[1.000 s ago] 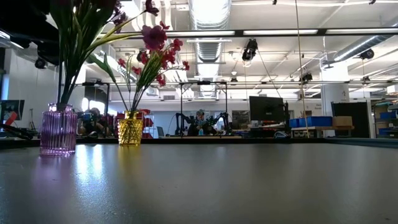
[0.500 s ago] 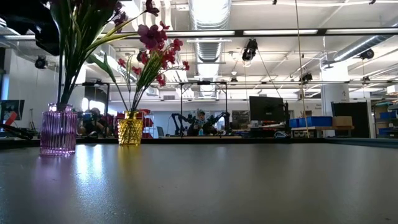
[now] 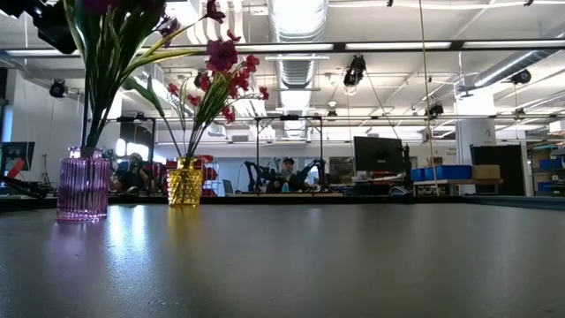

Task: Sort flowers into vase by color
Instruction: Put the violet flowers into the violet vase, then return to Home Position

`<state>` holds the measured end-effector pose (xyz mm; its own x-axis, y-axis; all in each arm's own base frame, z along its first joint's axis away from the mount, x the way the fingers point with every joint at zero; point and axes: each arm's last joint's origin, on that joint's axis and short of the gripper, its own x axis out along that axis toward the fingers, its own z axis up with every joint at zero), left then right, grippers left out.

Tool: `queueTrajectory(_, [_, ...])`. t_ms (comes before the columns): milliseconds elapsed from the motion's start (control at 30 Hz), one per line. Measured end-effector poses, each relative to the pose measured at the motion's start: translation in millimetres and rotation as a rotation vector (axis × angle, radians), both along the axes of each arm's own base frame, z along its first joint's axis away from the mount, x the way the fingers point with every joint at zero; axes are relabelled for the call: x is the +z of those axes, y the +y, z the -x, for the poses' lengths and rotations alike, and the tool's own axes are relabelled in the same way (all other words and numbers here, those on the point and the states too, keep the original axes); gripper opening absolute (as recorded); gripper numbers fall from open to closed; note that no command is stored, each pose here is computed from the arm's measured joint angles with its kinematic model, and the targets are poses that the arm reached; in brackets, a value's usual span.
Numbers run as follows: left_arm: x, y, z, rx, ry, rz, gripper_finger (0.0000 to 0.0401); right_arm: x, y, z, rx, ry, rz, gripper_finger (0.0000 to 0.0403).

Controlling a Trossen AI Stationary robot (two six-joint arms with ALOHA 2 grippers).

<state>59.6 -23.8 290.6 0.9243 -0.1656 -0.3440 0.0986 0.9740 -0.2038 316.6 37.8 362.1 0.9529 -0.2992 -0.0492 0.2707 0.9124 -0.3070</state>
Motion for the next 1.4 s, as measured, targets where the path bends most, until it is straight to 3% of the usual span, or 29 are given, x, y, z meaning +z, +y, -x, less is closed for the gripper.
queueTrajectory(167, [18.5,9.2,14.0,0.027,-0.028,-0.017,0.0219,-2.5,0.0,0.1,0.001,0.028,0.018,0.0011])
queueTrajectory(300, [31.4,17.7,23.8,0.092,-0.093,-0.085,0.0188,-15.4,0.6,0.4,0.033,0.070,0.057,0.0011])
queueTrajectory(400, [34.3,20.6,26.9,0.118,-0.116,-0.119,0.0136,-35.9,-0.4,1.0,0.097,0.107,0.055,0.0011])
queueTrajectory(533, [27.9,19.0,22.8,0.136,-0.108,-0.151,0.0036,-62.9,-3.2,4.6,0.094,0.100,0.044,0.0011])
queueTrajectory(600, [22.7,17.7,19.4,0.158,-0.102,-0.165,0.0011,-75.0,-5.5,7.4,0.095,0.092,0.035,0.0011])
queueTrajectory(867, [25.0,13.9,13.4,0.130,-0.279,-0.198,0.0001,-96.3,-12.6,20.2,0.128,0.081,-0.032,0.0009])
queueTrajectory(1400, [-8.3,15.8,17.1,0.151,-0.527,-0.168,0.0000,-96.8,-11.9,20.5,0.168,0.083,-0.035,0.0009])
